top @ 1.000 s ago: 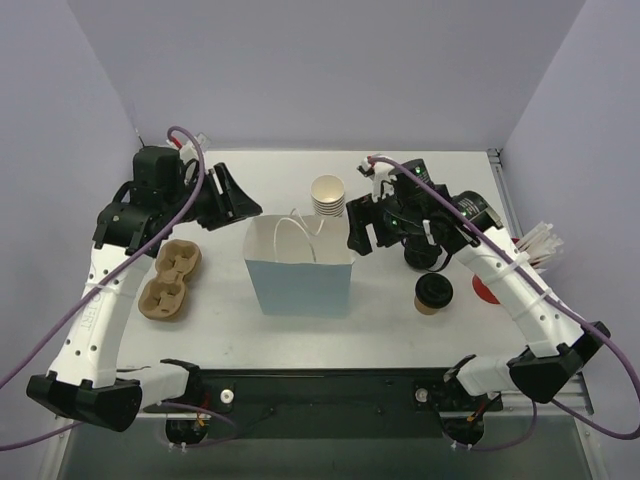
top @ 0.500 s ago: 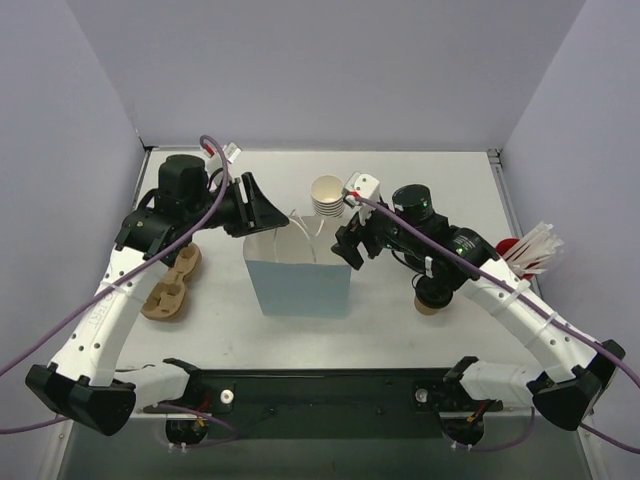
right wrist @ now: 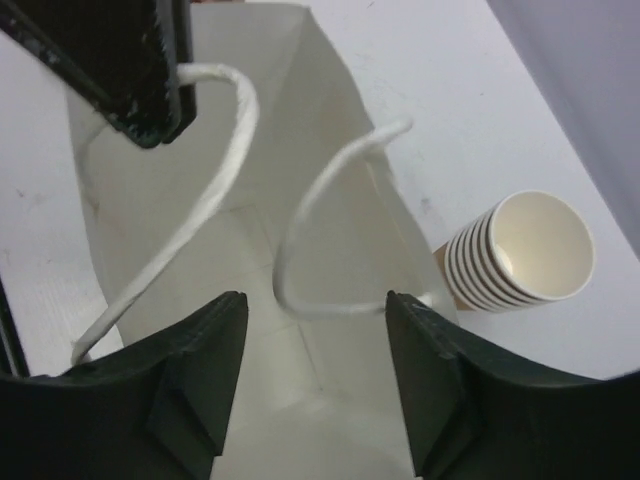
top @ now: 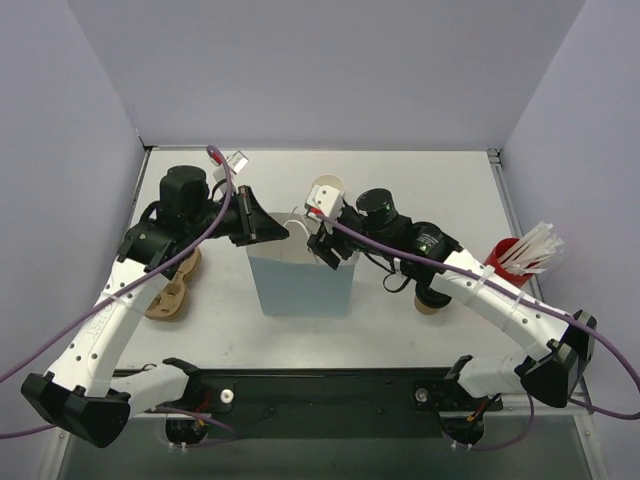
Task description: Pack the takeout coffee
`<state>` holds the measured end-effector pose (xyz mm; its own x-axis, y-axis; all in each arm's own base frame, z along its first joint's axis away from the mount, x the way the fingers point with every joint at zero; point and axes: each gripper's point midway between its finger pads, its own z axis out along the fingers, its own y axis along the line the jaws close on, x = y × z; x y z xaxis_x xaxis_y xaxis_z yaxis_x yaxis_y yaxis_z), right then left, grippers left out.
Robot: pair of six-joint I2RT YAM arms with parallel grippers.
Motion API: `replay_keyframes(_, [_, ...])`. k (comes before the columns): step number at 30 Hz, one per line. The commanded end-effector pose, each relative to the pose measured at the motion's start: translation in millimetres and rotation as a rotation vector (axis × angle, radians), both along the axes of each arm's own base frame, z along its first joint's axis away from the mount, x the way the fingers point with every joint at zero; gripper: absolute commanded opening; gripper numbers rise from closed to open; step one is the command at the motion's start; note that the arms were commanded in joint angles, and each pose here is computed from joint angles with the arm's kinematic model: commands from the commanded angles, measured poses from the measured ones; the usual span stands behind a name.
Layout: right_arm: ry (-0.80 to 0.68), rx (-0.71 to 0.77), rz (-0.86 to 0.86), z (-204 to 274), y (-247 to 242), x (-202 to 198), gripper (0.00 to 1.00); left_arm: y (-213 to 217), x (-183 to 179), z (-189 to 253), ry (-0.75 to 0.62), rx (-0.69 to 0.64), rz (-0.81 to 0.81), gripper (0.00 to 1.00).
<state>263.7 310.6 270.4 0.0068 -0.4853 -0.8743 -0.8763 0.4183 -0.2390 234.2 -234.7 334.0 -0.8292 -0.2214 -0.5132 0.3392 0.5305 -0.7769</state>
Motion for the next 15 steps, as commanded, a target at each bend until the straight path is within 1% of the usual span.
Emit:
replay_keyframes(1, [-0.187, 0.134, -0.113, 63, 6, 32, 0.47, -4, -14, 17, -0.08, -0.046, -0.055, 0.05])
replay_keyframes(2, [-0.196, 0.145, -0.129, 69, 5, 35, 0.32, -3, -15, 14, -0.083, -0.039, -0.055, 0.0])
replay_keyframes(3, [-0.202, 0.152, -0.147, 73, 4, 39, 0.27, -2, -17, 11, -0.084, -0.031, -0.056, 0.0])
replay_keyframes(5, [-0.2, 0.171, -0.163, 80, 4, 41, 0.22, -1, -18, 6, -0.092, -0.013, -0.065, 0.0])
replay_keyframes(10, [-0.177, 0.165, -0.187, 76, 1, 50, 0.18, 2, -20, 0, -0.115, 0.021, -0.082, 0.0])
replay_keyframes(14, [-0.125, 0.194, -0.199, 76, 1, 59, 0.22, 3, -22, 1, -0.161, 0.037, -0.109, 0.0])
replay_keyframes(15, [-0.1, 0.171, -0.204, 69, 2, 62, 0.22, 3, -23, 1, -0.168, 0.037, -0.116, 0.0])
